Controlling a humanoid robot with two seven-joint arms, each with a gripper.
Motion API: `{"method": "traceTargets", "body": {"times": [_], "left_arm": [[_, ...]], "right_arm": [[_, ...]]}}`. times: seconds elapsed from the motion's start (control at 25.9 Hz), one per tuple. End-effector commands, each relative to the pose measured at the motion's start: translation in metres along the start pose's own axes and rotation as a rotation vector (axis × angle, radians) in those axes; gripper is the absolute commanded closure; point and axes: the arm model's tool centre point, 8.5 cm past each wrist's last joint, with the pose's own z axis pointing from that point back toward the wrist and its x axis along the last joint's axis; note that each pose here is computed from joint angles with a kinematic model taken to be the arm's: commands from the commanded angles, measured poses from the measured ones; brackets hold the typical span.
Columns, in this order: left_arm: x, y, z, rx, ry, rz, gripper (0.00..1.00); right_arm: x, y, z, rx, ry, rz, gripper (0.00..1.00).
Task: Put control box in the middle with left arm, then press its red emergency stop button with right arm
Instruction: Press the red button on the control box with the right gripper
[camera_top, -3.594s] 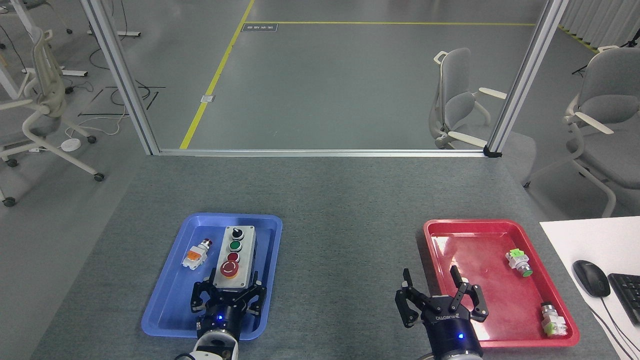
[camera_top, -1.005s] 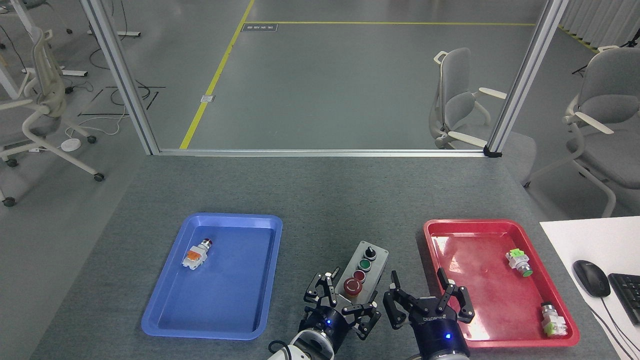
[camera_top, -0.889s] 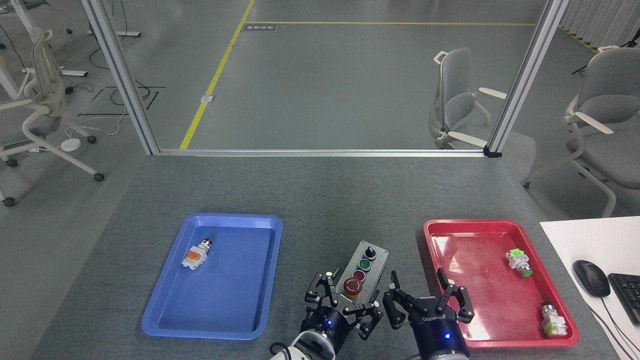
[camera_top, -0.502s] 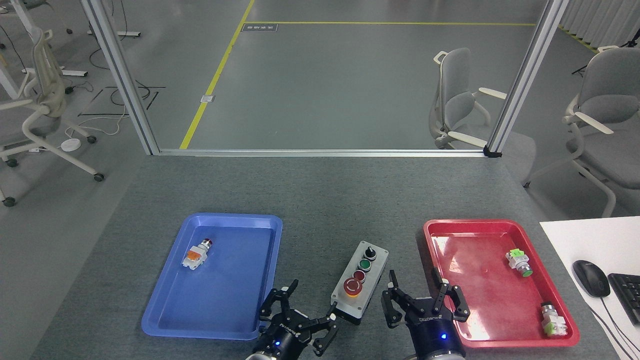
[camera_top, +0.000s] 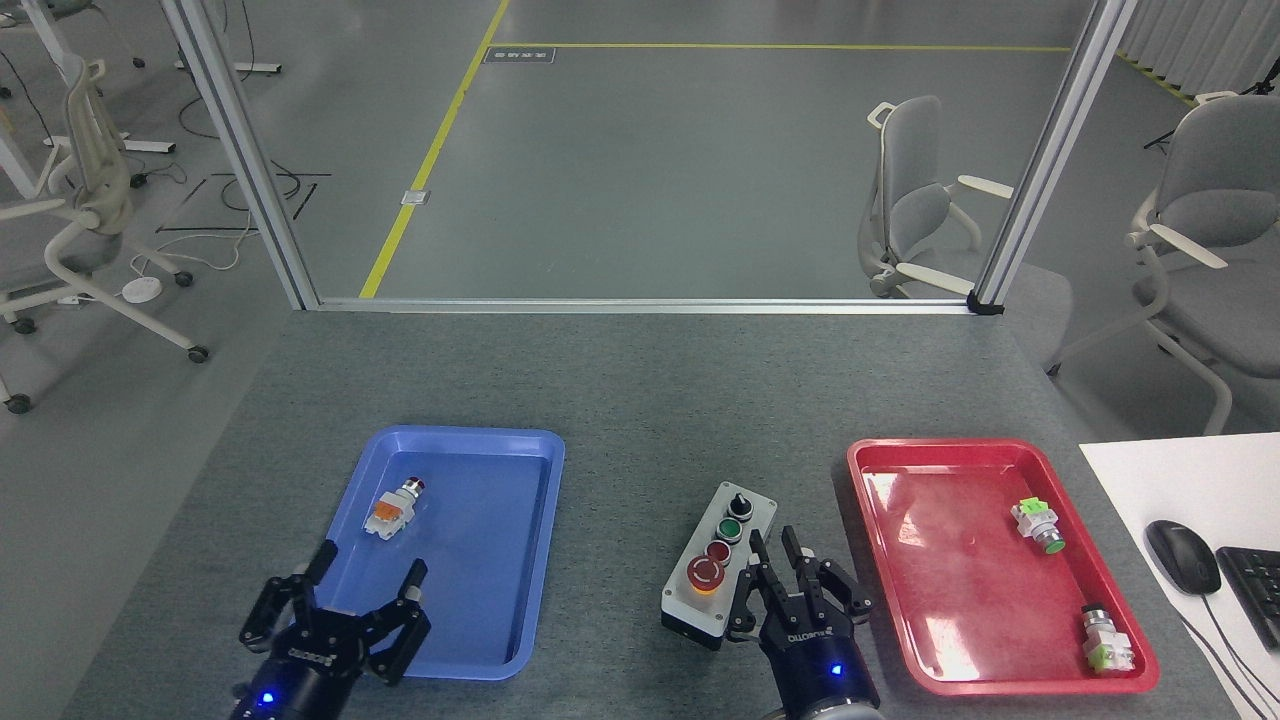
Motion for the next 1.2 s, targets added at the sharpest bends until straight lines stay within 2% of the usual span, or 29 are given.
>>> {"method": "traceTargets", "body": {"times": [0.0, 0.23, 0.39, 0.54, 0.89, 1.16], "left_arm": [[-0.051, 0.021, 0.0, 0.057, 0.12, -0.024, 0.01], [-0.092, 0.032, -0.028, 0.089, 0.314, -0.029, 0.01], [-0.077, 0.036, -0.05, 0.133, 0.362, 0.036, 0.01], [-0.069, 0.027, -0.06, 0.133, 0.422, 0.127, 0.01], [-0.062, 0.025, -0.061, 0.132, 0.401, 0.132, 0.01], [-0.057, 0.022, -0.063, 0.12, 0.386, 0.132, 0.01]], "right_arm": [[0.024, 0.006, -0.008, 0.034, -0.046, 0.021, 1.0], [0.036, 0.007, -0.011, 0.036, -0.045, 0.018, 1.0], [0.039, 0.017, -0.012, 0.062, -0.045, 0.016, 1.0], [0.04, 0.025, -0.016, 0.085, -0.043, 0.019, 1.0], [0.051, 0.05, -0.014, 0.161, -0.058, 0.009, 1.0], [0.054, 0.052, -0.014, 0.178, -0.059, 0.003, 1.0]]}}
